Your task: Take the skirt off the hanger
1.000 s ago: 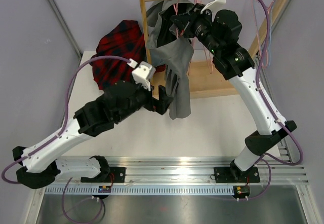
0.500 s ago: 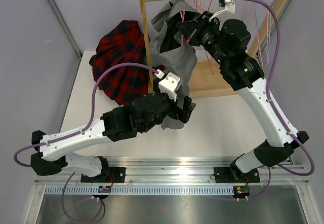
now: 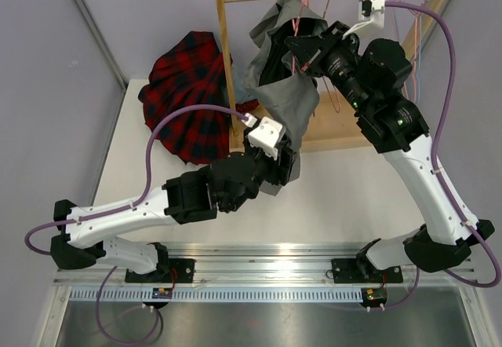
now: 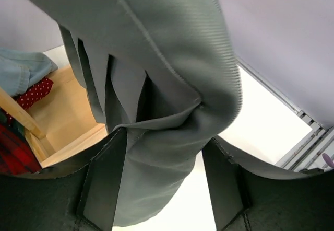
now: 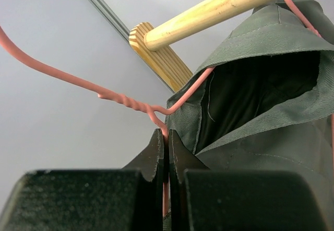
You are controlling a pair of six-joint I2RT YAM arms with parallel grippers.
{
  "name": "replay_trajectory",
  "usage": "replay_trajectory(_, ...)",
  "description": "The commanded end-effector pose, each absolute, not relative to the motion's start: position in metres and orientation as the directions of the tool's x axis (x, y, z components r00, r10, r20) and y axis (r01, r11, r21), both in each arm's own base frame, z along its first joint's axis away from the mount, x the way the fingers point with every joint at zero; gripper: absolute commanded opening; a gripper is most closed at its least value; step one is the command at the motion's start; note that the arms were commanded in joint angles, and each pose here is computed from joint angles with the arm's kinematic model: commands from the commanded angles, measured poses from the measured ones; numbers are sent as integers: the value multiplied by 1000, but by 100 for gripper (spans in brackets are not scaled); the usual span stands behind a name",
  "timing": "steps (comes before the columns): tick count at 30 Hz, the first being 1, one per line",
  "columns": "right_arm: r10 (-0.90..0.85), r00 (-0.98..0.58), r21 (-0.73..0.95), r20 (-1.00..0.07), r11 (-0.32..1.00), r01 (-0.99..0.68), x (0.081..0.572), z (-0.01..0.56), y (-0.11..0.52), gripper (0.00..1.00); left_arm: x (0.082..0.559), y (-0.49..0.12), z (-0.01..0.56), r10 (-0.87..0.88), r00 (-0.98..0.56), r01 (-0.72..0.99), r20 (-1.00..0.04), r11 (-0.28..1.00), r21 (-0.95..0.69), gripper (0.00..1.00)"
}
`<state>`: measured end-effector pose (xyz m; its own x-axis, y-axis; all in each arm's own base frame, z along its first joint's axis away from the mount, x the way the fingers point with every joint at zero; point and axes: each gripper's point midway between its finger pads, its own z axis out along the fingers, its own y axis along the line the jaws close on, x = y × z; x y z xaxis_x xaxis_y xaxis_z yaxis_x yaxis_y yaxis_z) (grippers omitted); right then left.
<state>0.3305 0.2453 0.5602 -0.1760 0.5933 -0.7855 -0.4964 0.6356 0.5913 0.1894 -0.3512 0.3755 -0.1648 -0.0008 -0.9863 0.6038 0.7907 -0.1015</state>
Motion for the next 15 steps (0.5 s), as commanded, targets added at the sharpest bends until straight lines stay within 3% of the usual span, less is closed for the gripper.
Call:
replay_trajectory(1, 684, -85, 599, -725, 564, -568, 309, 607, 232, 0, 190, -358, 400, -86, -109, 613, -990, 779, -135, 61)
replay_trajectory(2, 687, -83, 599, -722, 561, -571, 308, 607, 232, 0, 188, -361, 402, -85, -101, 627, -991, 768, -130, 59)
replay_trajectory(4, 691, -83, 603, -718, 558, -570, 307, 608, 231, 0, 187, -364, 403, -86, -98, 640, -991, 758, -129, 39)
replay_trajectory(5, 692, -82, 604, -717, 558, -569, 308, 607, 230, 0, 185, -366, 404, -92, -99, 648, -991, 750, -134, 21)
replay_trajectory(8, 693, -79, 604, -716, 559, -567, 309, 608, 231, 0, 183, -366, 401, -98, -107, 653, -989, 744, -144, 0)
replay_trajectory(15, 689, -60, 598, -723, 579, -554, 316, 611, 230, 0, 152, -359, 364, -57, -132, 682, -990, 720, -132, 0)
